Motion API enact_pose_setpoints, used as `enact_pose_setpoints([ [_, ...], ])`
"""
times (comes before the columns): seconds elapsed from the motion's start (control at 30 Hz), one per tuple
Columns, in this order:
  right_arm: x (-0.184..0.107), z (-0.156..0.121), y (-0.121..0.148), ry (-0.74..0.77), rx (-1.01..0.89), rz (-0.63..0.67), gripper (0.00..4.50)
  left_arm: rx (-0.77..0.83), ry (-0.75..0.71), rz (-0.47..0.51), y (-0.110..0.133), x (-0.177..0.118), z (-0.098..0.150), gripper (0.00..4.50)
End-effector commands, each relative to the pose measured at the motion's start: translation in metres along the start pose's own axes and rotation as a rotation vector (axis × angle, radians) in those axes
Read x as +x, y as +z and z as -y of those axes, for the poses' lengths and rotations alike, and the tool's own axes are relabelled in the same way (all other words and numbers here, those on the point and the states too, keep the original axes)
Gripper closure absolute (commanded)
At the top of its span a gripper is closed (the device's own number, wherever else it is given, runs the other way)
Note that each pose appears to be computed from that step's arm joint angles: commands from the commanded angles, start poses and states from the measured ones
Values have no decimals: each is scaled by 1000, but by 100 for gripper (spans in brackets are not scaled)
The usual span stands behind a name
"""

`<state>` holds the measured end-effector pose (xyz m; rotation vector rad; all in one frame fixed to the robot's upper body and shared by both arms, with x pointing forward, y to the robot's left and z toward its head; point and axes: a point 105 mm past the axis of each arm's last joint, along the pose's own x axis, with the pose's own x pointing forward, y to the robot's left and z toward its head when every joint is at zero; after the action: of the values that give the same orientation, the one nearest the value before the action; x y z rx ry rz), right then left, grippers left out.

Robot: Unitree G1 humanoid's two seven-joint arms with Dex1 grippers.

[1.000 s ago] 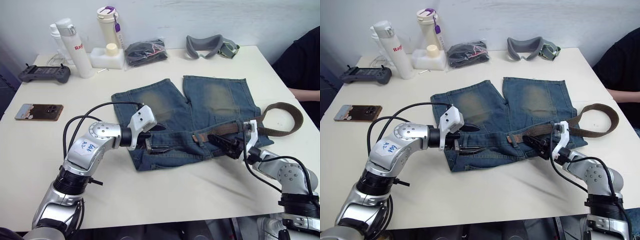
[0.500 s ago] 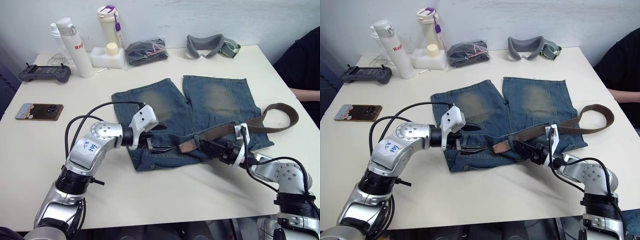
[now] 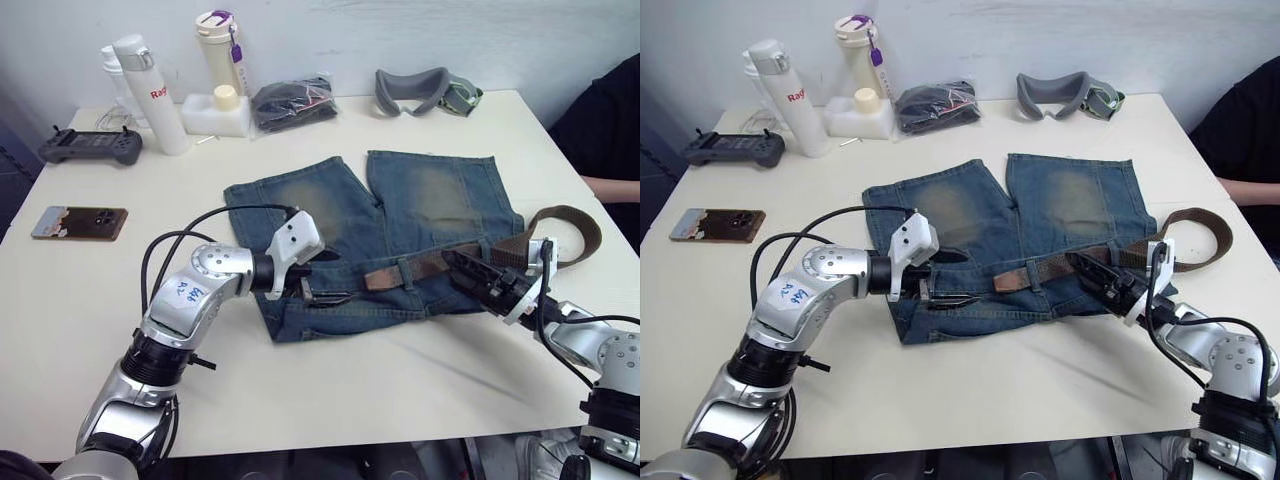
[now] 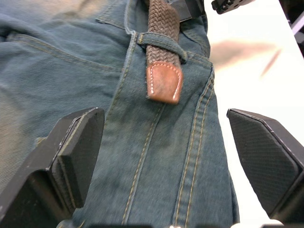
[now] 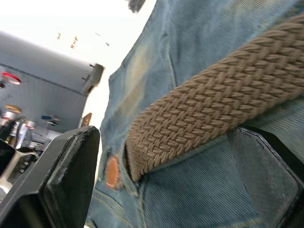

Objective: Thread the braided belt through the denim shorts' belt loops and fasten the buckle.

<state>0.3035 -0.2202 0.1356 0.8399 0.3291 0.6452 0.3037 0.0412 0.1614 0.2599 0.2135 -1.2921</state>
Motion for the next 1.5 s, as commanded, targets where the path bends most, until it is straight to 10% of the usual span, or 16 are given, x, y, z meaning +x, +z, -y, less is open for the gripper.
enact_pose_setpoints([
  [0.03, -6, -17, 5, 47, -105, -32, 4, -179, -52, 31, 2, 10, 11, 0],
  [0.3, -25, -31, 9, 64, -214, -66, 4, -621, -105, 111, 2, 36, 20, 0],
  [0.8, -42, -32, 9, 48, -214, -32, 4, -637, -50, 115, 6, 10, 6, 0],
  [1.5, -47, -34, 12, 27, -224, -14, 4, -766, -107, 183, 4, 55, 12, 0],
])
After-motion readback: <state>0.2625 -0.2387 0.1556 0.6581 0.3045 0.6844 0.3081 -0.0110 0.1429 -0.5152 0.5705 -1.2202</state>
